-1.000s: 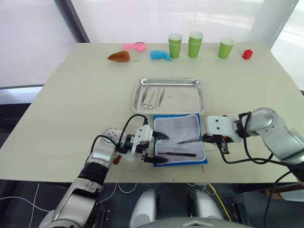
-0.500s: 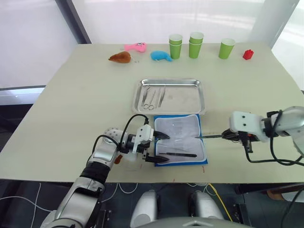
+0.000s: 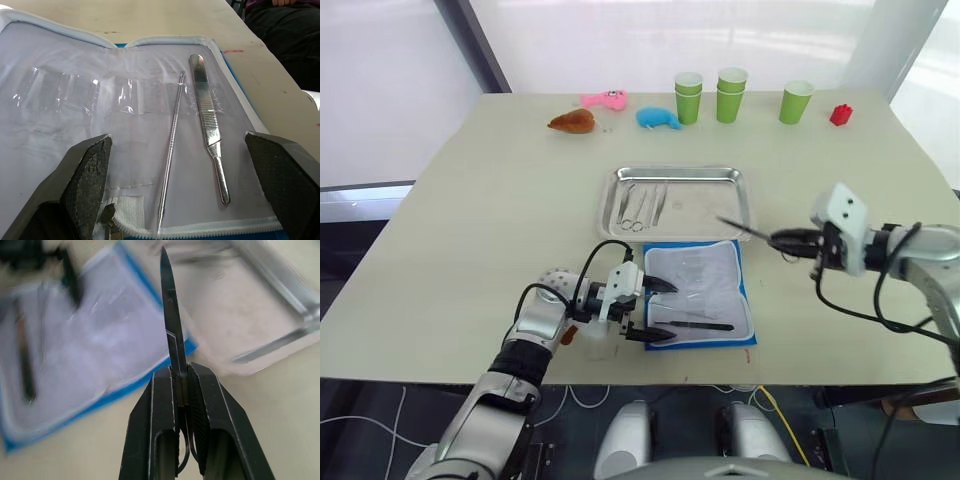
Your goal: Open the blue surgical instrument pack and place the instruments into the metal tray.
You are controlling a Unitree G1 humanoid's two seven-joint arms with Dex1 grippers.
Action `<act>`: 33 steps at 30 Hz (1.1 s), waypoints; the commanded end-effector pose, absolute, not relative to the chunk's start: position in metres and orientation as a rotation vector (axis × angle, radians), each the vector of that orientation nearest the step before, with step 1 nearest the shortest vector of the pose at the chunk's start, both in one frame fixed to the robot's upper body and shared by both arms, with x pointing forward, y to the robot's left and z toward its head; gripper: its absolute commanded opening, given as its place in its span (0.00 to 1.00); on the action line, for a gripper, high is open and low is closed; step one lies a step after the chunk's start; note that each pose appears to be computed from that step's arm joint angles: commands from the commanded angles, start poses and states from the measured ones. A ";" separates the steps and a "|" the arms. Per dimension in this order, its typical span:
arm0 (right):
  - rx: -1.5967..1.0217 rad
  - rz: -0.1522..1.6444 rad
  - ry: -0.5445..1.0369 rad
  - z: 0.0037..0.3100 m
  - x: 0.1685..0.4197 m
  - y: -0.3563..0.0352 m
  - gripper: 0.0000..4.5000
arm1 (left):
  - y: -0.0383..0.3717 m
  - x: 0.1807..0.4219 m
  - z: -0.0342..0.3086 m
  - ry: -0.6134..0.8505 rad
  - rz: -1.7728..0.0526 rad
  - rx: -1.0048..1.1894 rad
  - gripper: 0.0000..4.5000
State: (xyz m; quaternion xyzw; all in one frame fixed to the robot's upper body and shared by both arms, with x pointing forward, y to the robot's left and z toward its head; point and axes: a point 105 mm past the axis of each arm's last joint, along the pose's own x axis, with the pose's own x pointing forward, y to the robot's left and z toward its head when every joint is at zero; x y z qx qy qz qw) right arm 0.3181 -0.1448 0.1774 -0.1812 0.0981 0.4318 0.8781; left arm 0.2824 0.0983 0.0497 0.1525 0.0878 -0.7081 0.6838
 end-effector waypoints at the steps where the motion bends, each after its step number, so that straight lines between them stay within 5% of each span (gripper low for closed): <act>1: -0.291 0.801 0.134 0.197 0.332 -0.129 0.01 | 0.103 0.262 0.002 0.425 -1.597 0.276 1.00; 17: -0.100 0.490 0.202 0.185 0.398 -0.088 0.01 | 0.103 0.261 0.003 0.419 -1.589 0.273 1.00; 33: -0.160 0.512 0.303 0.145 0.421 -0.038 0.01 | 0.103 0.260 0.002 0.418 -1.576 0.264 1.00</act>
